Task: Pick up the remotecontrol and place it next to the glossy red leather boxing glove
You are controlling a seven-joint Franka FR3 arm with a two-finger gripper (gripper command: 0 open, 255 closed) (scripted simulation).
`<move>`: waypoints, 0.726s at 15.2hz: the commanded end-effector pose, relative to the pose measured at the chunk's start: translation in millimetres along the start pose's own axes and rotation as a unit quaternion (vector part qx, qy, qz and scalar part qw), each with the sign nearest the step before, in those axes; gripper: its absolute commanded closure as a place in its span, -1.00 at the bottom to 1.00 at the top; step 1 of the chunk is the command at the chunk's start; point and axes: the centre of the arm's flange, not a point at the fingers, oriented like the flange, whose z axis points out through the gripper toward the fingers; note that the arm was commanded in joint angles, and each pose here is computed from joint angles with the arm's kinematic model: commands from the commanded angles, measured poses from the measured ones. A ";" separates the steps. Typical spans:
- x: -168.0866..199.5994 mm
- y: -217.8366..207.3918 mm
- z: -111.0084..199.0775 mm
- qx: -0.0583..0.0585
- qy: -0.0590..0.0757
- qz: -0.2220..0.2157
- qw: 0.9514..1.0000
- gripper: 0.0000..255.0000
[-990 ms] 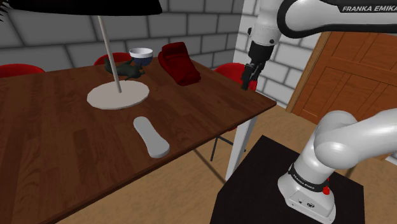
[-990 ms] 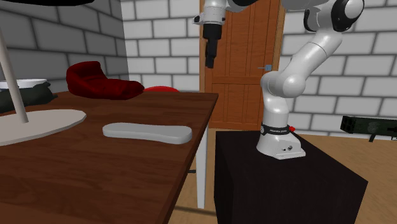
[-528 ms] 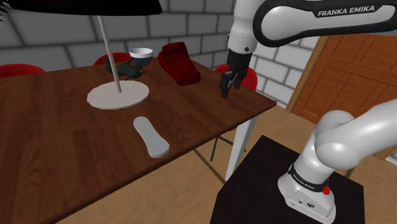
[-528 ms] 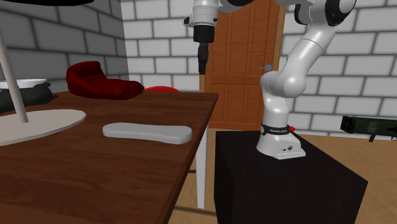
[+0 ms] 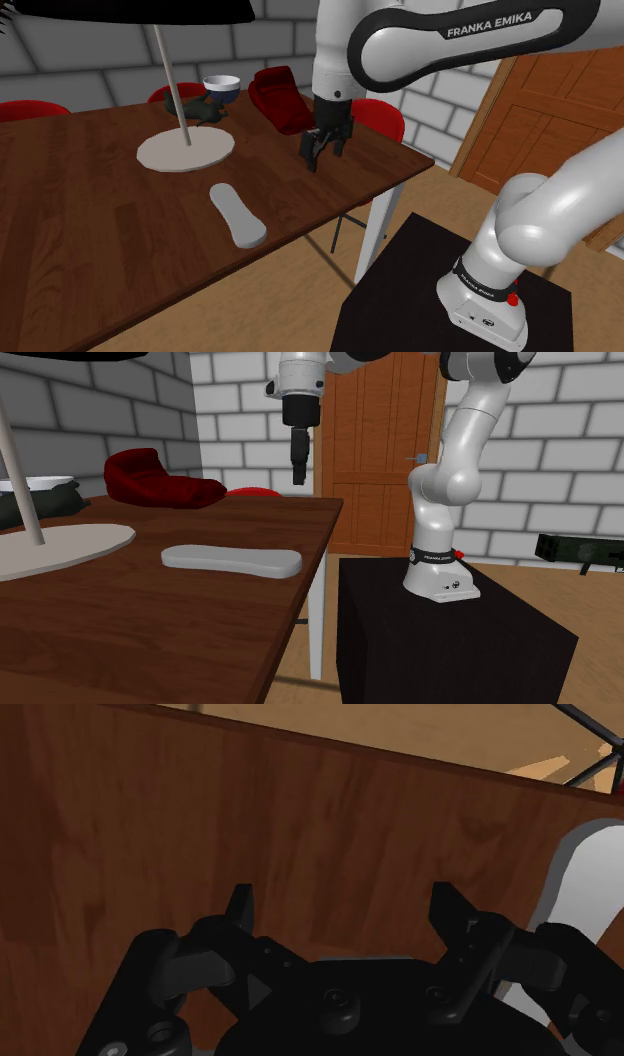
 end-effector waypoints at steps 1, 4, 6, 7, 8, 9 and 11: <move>13.5 -22.6 7.0 0.003 -0.003 0.006 1.000 -1.00; 30.6 -56.5 16.0 0.007 -0.007 0.015 1.000 -1.00; 42.3 -79.1 21.9 0.009 -0.009 0.020 1.000 -1.00; 48.2 -90.3 24.9 0.010 -0.011 0.023 1.000 -1.00; 54.2 -101.5 27.8 0.011 -0.012 0.026 1.000 -1.00; 60.3 -112.7 30.7 0.013 -0.013 0.028 0.999 -1.00; 72.5 -135.0 36.6 0.015 -0.016 0.034 0.999 -1.00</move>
